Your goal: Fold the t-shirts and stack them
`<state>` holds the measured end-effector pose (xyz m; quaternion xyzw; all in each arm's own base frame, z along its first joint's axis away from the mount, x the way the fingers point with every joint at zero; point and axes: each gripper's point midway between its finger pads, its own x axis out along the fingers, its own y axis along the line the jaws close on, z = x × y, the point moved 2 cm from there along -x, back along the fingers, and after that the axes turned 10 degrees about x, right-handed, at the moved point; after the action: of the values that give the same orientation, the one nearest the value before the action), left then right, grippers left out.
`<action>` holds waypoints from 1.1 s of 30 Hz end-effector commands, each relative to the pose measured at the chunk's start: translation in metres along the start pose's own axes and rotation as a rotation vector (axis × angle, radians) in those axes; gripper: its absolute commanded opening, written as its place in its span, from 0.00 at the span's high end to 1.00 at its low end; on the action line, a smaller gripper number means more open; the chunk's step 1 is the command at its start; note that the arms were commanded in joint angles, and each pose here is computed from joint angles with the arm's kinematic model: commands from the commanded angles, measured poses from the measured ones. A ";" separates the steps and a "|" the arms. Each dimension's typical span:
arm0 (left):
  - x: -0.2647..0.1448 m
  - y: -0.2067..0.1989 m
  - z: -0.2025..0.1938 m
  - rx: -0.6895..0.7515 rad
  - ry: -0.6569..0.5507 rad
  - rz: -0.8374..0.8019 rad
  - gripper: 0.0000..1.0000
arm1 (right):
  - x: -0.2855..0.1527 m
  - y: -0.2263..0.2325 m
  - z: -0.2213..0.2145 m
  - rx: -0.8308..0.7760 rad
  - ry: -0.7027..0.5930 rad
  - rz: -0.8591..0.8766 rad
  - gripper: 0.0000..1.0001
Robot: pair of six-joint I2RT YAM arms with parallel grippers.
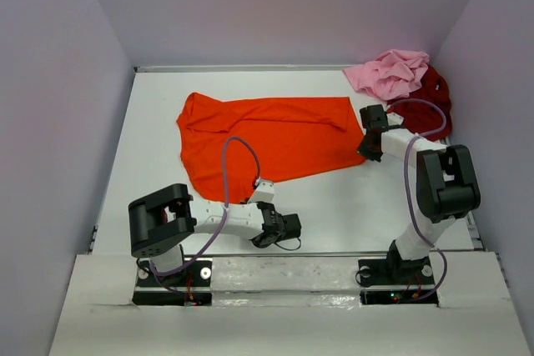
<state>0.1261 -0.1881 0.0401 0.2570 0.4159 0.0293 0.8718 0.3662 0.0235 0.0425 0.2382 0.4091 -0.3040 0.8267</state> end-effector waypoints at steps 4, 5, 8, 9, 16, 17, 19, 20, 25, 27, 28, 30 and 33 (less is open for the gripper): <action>-0.026 0.018 0.024 -0.026 -0.060 -0.005 1.00 | -0.039 0.007 0.021 0.034 -0.052 0.124 1.00; -0.029 0.020 0.028 -0.034 -0.068 -0.006 1.00 | -0.049 0.009 0.026 0.047 -0.067 0.153 1.00; -0.041 0.031 0.043 -0.055 -0.109 0.002 1.00 | -0.063 0.012 0.030 0.054 -0.070 0.207 1.00; -0.045 0.033 0.050 -0.065 -0.120 0.003 1.00 | -0.071 0.014 0.034 0.056 -0.082 0.229 1.00; -0.043 0.060 0.067 -0.095 -0.160 0.095 1.00 | -0.088 0.020 0.043 0.050 -0.100 0.290 1.00; -0.042 0.064 0.069 -0.106 -0.169 0.105 1.00 | -0.088 0.021 0.043 0.051 -0.098 0.292 1.00; -0.038 0.076 0.069 -0.141 -0.168 0.121 1.00 | -0.089 0.025 0.045 0.054 -0.098 0.302 1.00; -0.033 0.085 0.072 -0.174 -0.164 0.146 1.00 | -0.089 0.025 0.046 0.056 -0.099 0.303 1.00; -0.022 0.110 0.099 -0.279 -0.188 0.144 1.00 | -0.090 0.035 0.049 0.064 -0.096 0.333 1.00; -0.011 0.127 0.108 -0.317 -0.180 0.172 1.00 | -0.090 0.038 0.050 0.061 -0.093 0.343 1.00; -0.009 0.128 0.122 -0.364 -0.213 0.149 1.00 | -0.091 0.040 0.051 0.065 -0.092 0.351 1.00; -0.003 0.135 0.132 -0.331 -0.216 0.135 1.00 | -0.089 0.043 0.051 0.065 -0.088 0.355 1.00; 0.007 0.152 0.150 -0.358 -0.239 0.162 1.00 | -0.084 0.049 0.053 0.063 -0.091 0.359 1.00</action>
<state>0.2393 -0.1225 0.1658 0.1135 0.3171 0.1495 0.9296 0.3624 0.0466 0.1265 0.3047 0.3500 -0.1960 0.8638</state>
